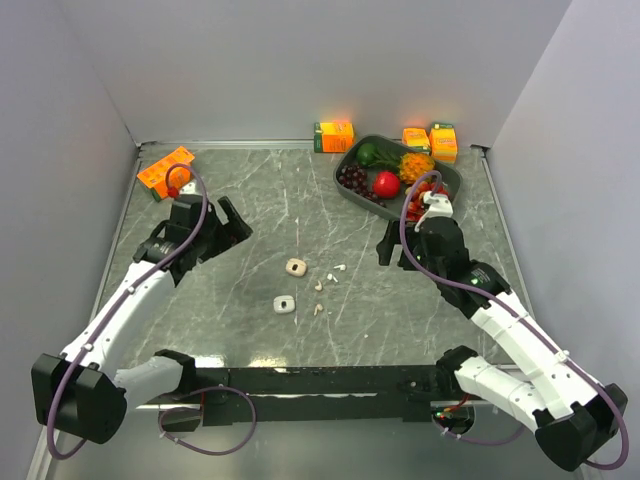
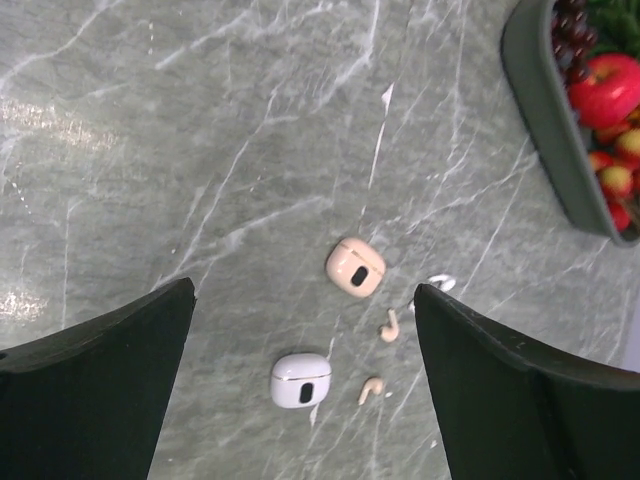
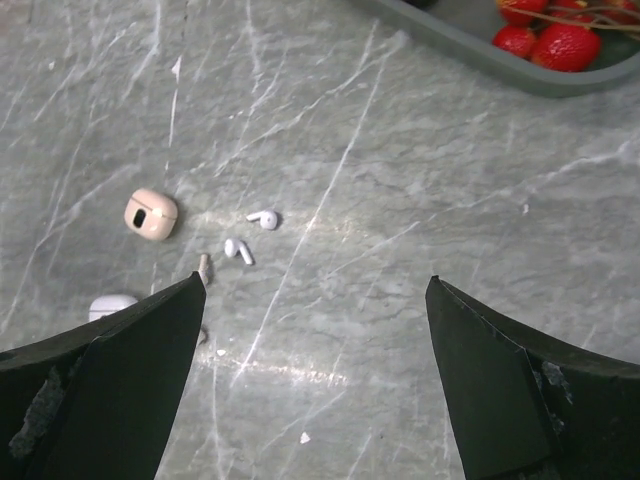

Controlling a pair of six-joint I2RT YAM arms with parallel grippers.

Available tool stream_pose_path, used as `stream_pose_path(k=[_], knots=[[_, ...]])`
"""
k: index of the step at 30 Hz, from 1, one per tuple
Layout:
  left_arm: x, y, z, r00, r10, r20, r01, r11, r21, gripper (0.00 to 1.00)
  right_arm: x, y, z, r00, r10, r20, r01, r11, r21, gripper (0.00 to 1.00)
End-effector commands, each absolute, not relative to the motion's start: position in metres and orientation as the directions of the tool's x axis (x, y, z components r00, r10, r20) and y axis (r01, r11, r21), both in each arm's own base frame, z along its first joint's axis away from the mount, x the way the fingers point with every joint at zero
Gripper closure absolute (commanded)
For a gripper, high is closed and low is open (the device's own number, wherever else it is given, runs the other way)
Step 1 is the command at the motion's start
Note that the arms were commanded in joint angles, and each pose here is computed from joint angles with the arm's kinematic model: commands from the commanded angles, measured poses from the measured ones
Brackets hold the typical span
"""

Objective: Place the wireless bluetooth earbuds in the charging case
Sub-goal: Pick up the charging case at the center of the board.

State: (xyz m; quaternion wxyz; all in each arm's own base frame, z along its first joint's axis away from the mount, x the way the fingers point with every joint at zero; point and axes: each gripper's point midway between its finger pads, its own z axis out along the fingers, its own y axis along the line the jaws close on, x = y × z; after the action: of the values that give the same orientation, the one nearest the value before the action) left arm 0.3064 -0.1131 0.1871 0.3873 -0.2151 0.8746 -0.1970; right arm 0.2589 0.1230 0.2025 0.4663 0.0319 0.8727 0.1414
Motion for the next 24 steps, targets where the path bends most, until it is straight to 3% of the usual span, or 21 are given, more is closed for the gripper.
stream_pose_path(k=[1,7,12,17,24], knots=[[0.3,-0.118,0.183,-0.642,-0.436,-0.631,-0.126,0.872,-0.474,0.04,0.258,0.137,0.209,-0.568,0.215,-0.794,-0.124,0.932,0.341,0.0],[0.286,-0.126,0.179,-0.688,-0.293,-0.664,-0.046,0.931,-0.363,0.04,0.261,0.152,0.214,-0.553,0.293,-0.78,-0.148,0.887,0.437,0.0],[0.283,-0.139,0.183,-0.692,-0.206,-0.692,0.005,0.957,-0.29,0.04,0.256,0.167,0.205,-0.609,0.213,-0.764,-0.228,0.876,0.426,0.0],[0.278,-0.141,0.164,-0.702,-0.201,-0.684,0.013,0.955,-0.295,0.03,0.251,0.162,0.183,-0.638,0.161,-0.753,-0.218,0.9,0.377,0.0],[0.25,-0.194,0.153,-0.691,-0.22,-0.688,0.145,0.891,-0.43,0.04,0.241,0.17,0.172,-0.645,0.025,-0.763,-0.233,0.945,0.228,0.01]])
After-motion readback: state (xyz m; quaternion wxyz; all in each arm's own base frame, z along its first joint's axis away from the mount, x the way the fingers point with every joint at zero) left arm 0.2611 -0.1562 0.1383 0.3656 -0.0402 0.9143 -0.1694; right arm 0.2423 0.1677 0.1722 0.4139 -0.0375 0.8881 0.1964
